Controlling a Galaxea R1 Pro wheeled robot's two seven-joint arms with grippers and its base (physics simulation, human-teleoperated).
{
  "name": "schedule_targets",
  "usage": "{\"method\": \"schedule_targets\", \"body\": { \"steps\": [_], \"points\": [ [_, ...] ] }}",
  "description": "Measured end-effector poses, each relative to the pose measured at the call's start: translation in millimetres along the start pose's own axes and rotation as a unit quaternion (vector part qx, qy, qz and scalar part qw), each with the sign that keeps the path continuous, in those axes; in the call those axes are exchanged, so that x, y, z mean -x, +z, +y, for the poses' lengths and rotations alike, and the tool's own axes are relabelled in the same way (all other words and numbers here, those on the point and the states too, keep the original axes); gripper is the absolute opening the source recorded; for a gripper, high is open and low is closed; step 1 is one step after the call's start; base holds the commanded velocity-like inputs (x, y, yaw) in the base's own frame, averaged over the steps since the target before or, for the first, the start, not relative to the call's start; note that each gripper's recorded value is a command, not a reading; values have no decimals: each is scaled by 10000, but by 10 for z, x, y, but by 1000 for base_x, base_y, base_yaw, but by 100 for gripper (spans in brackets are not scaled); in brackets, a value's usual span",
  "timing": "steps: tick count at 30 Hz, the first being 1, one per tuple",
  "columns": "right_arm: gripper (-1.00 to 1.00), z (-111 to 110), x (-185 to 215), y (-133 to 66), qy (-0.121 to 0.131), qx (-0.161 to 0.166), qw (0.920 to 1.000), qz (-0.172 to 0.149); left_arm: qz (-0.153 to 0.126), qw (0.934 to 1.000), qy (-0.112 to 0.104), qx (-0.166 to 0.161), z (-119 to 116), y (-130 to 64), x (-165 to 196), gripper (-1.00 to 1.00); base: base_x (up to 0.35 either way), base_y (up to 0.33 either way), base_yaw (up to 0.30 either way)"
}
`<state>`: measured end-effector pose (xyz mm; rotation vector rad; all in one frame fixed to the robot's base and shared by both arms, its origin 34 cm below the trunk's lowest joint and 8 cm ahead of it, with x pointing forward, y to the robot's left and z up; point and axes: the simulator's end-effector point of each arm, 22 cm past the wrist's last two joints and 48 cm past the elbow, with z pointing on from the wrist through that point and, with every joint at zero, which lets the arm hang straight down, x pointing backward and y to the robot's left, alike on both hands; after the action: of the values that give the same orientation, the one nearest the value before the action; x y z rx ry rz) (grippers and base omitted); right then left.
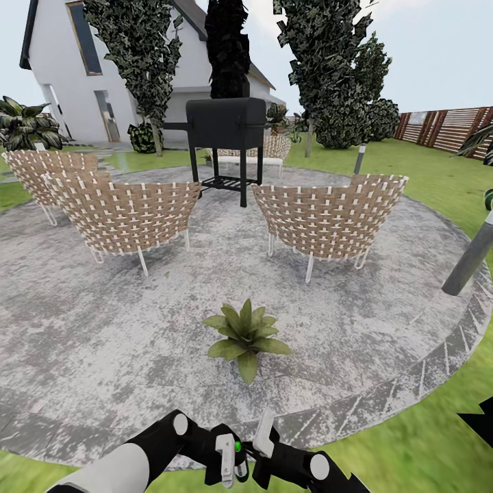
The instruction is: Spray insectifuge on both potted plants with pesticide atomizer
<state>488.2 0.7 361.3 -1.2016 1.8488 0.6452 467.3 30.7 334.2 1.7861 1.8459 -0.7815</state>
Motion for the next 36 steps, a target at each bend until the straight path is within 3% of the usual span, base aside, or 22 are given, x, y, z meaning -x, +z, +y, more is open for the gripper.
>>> {"method": "schedule_targets", "body": {
  "steps": [9, 20, 21, 26, 31, 33, 36],
  "points": [
    [-100, 0, 0, 0, 0, 0, 10000, 0, 183, 9998, -98, 15, -25, -100, -268, -100, 0, 0, 0],
    [-100, 1, -1, 0, 0, 1, 10000, 1, 790, 9959, -397, 196, 14, -613, -1143, -100, 0, 0, 0],
    [100, 1, 0, 0, 0, 1, 10000, 0, 853, 9951, -440, 223, 15, -679, -1239, -100, 0, 0, 0],
    [100, -5, -2, -1, 5, -10, 10000, 0, 1181, 9904, -619, 363, 26, -1041, -1702, -100, 0, 0, 0],
    [100, -78, -32, -16, 31, -166, 9999, 22, 1244, 9874, -768, 598, 103, -1212, -1866, -100, 0, 0, 0],
    [100, -246, -77, -46, 48, -532, 9986, 61, 1072, 9855, -943, 922, 241, -1242, -1825, -100, 0, 0, 0],
    [100, -541, -325, -152, 182, -1358, 9901, 295, 811, 9778, -1225, 1497, 487, -1304, -1767, -100, 0, 0, 0]
  ]
}}
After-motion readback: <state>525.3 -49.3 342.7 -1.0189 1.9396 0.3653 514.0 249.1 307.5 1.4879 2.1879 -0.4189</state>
